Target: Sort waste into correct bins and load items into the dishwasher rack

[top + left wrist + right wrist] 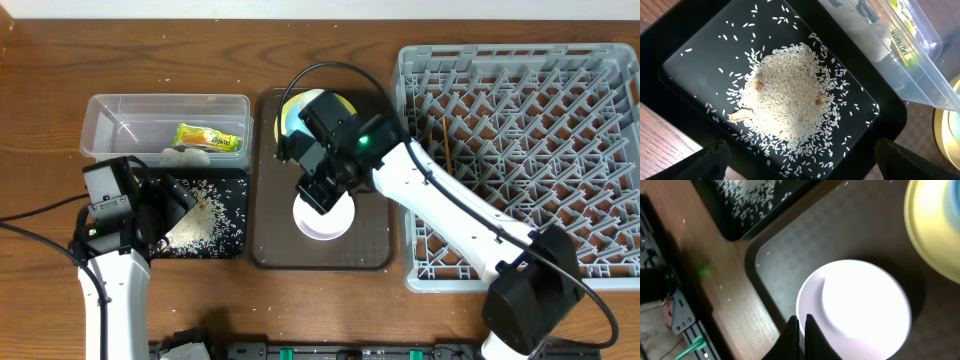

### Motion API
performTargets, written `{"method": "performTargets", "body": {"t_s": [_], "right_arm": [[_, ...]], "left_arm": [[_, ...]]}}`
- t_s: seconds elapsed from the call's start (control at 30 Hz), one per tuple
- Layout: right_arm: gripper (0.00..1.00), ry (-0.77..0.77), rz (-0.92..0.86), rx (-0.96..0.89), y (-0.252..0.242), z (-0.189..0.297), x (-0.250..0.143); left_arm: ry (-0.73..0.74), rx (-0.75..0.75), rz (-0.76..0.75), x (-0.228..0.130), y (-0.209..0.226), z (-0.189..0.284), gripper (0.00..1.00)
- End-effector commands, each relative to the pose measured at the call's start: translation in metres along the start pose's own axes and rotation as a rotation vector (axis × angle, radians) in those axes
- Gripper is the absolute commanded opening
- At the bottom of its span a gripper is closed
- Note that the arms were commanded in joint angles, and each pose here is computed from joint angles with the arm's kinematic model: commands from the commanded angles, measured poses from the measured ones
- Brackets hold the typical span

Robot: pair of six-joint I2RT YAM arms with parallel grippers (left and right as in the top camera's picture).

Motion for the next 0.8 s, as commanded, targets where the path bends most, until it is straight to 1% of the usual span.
{"method": "performTargets", "body": {"t_s": [0.0, 0.07, 0.1, 0.13, 0.2, 0.27, 0.3, 0.5, 0.77], "right_arm": [[0.08, 0.015, 0.047, -0.02, 0.011, 0.0, -0.004], [0.11, 0.034, 0.065, -0.07, 0.012, -0.005, -0.009], [0.19, 0.047, 0.077, -0.103, 0.012, -0.009, -0.012], [0.23, 0.056, 0.086, -0.126, 0.011, -0.012, -0.014], [0.25, 0.081, 0.104, -0.169, 0.011, -0.02, -0.022], [0.33, 0.102, 0.12, -0.197, 0.012, -0.027, -0.029], [0.36, 0.109, 0.129, -0.211, 0.012, -0.032, -0.032], [0.35, 0.103, 0.182, -0.283, 0.007, -0.057, -0.044], [0.34, 0.095, 0.211, -0.285, -0.002, -0.078, -0.057]], "left_arm": [[-0.016, 0.012, 0.009, 0.005, 0.001, 0.003, 0.95], [-0.016, 0.012, 0.009, 0.005, 0.001, 0.003, 0.95], [-0.016, 0.012, 0.009, 0.005, 0.001, 0.003, 0.95], [-0.016, 0.012, 0.009, 0.005, 0.001, 0.003, 0.95], [-0.016, 0.012, 0.009, 0.005, 0.001, 0.003, 0.95], [-0.016, 0.012, 0.009, 0.005, 0.001, 0.003, 0.95], [-0.016, 0.012, 0.009, 0.005, 0.001, 0.003, 0.95], [-0.016, 0.012, 0.009, 0.005, 0.001, 0.003, 0.95], [-0.016, 0.012, 0.009, 0.005, 0.001, 0.003, 0.95]]}}
Point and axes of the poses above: each gripper's point midway between its finger pads, its own z axis back along the fingers, its own y axis along the line the jaws close on, x = y × z, the point moved 4 cm from there along z, back along the fingers, and after that the axes turned 5 degrees about -z, right-handed, at the moved point
